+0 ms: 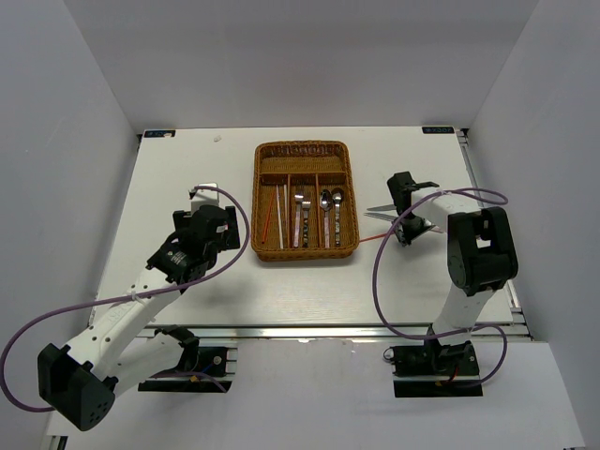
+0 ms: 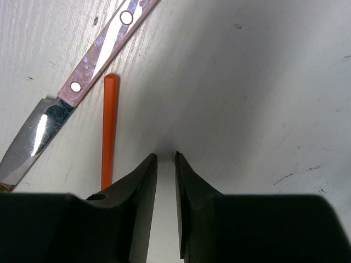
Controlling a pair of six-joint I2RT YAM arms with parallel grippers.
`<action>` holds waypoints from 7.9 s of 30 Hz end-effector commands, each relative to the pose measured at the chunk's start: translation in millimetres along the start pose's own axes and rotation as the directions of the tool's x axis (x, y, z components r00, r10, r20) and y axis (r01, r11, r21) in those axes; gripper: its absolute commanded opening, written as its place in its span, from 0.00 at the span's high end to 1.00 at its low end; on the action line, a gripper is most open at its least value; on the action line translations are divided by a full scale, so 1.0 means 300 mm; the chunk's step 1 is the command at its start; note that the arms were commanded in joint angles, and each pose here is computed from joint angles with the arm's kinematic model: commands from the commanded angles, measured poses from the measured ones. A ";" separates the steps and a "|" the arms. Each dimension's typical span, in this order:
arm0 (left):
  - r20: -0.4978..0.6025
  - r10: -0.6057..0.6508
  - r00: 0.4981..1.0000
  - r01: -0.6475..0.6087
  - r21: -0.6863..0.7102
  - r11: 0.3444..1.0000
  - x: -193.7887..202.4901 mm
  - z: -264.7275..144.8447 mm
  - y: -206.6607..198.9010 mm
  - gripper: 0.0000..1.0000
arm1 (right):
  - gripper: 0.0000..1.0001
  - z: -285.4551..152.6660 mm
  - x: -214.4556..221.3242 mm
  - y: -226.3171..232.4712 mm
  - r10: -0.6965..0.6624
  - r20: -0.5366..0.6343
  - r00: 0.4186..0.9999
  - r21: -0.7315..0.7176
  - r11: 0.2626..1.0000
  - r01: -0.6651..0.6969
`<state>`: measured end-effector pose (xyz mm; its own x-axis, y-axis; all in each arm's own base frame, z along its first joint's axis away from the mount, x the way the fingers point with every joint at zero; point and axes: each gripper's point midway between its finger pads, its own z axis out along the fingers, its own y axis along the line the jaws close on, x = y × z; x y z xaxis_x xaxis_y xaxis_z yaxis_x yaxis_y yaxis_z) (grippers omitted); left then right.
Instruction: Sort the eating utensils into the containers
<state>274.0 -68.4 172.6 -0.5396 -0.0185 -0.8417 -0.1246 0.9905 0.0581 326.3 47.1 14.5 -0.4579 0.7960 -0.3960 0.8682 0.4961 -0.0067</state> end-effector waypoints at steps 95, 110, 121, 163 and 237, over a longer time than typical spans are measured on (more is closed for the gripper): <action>0.013 -0.004 1.000 0.004 -0.001 1.000 -0.017 -0.001 0.003 0.02 | 0.90 -0.691 0.663 0.910 -0.590 0.307 0.747 -0.826 0.224 0.517; 0.026 -0.012 1.000 0.012 -0.008 1.000 -0.023 -0.010 0.012 0.02 | 0.37 -0.771 0.290 0.738 -0.543 0.497 0.677 -0.762 0.101 0.640; 0.039 -0.024 0.999 0.023 0.022 0.999 -0.036 -0.023 0.002 0.02 | 0.14 -0.238 -0.227 0.324 -0.691 0.632 0.351 -0.281 0.217 0.935; 0.056 -0.040 0.998 0.037 0.047 0.998 -0.045 -0.038 -0.001 0.02 | 0.75 0.092 0.088 0.131 -0.911 0.411 0.040 -0.483 -0.180 0.857; 0.112 -0.080 0.991 0.078 0.018 0.997 -0.078 -0.075 0.044 0.02 | 1.00 -0.287 0.004 -0.006 -0.828 0.518 0.217 -0.289 0.070 0.955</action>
<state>266.7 -62.3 205.3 -0.4346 -0.0786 -0.8972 -0.1311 0.9911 -0.0233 294.4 96.1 73.4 -0.7076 -0.4467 -0.5475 -0.5165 0.8557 -0.0306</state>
